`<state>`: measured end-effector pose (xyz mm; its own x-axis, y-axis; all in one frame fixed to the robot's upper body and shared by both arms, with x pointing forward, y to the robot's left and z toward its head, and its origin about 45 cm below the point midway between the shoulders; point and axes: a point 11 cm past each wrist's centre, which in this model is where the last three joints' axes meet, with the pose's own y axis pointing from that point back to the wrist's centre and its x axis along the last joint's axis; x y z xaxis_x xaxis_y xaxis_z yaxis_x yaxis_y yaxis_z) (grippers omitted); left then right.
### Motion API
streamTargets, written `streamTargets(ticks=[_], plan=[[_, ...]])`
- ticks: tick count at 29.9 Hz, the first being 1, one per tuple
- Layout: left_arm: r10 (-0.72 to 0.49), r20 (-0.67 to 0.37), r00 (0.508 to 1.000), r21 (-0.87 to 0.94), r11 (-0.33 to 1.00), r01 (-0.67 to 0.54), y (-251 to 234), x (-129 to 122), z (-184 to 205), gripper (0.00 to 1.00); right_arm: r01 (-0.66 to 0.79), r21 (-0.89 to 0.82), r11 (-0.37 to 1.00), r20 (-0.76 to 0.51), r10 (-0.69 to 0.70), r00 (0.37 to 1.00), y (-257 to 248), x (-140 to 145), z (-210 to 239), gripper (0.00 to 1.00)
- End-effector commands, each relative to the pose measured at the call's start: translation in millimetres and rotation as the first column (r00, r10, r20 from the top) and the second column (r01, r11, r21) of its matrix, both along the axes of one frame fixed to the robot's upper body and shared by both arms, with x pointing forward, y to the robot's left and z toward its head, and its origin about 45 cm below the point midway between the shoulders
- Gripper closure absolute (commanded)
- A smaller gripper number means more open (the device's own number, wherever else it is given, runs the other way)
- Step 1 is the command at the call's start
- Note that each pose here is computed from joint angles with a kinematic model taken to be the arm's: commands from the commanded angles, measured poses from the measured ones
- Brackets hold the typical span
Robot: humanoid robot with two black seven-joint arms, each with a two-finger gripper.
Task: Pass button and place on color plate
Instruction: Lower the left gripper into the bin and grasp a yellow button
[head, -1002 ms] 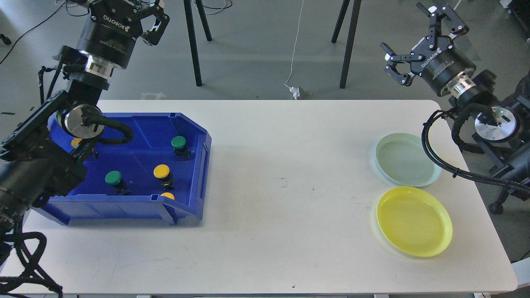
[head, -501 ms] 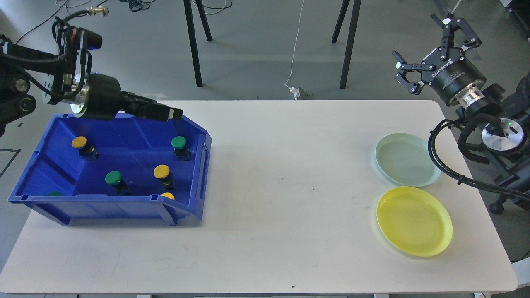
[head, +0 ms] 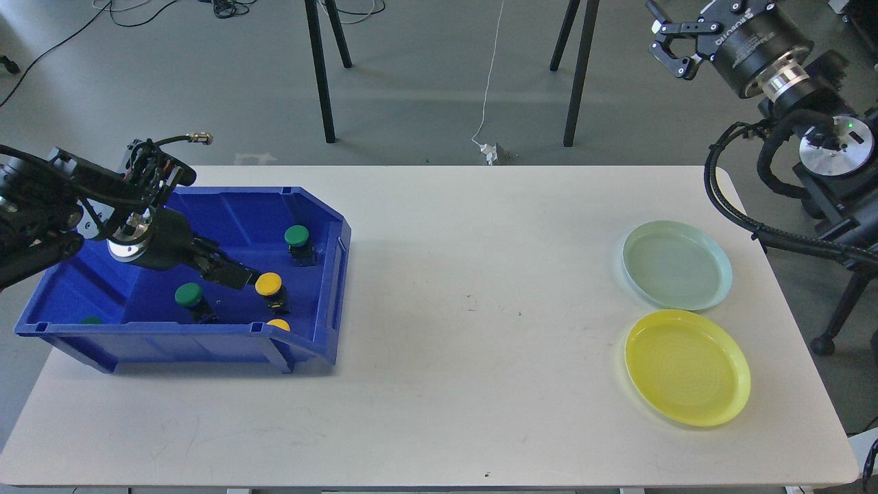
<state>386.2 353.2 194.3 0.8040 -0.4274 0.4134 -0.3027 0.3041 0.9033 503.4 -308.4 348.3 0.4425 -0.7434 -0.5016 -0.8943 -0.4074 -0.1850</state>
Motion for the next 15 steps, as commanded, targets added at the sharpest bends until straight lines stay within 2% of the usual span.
streamTargets(ticks=[1, 5, 9, 15], plan=[[0.023, -0.020, 1.000, -0.039, 0.999, -0.024, -10.6, -0.5, -21.3, 0.00, 0.004, -0.001, 1.000, -0.020, -0.004, 1.000, -2.2, -2.4, -10.4, 0.01], [0.047, -0.035, 0.998, -0.054, 0.997, -0.048, -17.6, 0.5, -39.4, 0.00, 0.025, -0.030, 0.999, -0.070, -0.027, 0.997, -16.1, -10.3, -35.0, 0.01], [0.054, -0.028, 0.998, -0.082, 0.995, -0.057, -24.2, 4.3, -37.2, 0.00, 0.053, -0.045, 0.998, -0.128, -0.058, 0.990, -34.3, -22.9, -63.9, 0.01], [0.056, -0.024, 0.998, -0.104, 0.993, -0.059, -30.0, 6.3, -36.0, 0.00, 0.078, -0.047, 0.996, -0.142, -0.084, 0.986, -47.4, -28.8, -71.6, 0.01]])
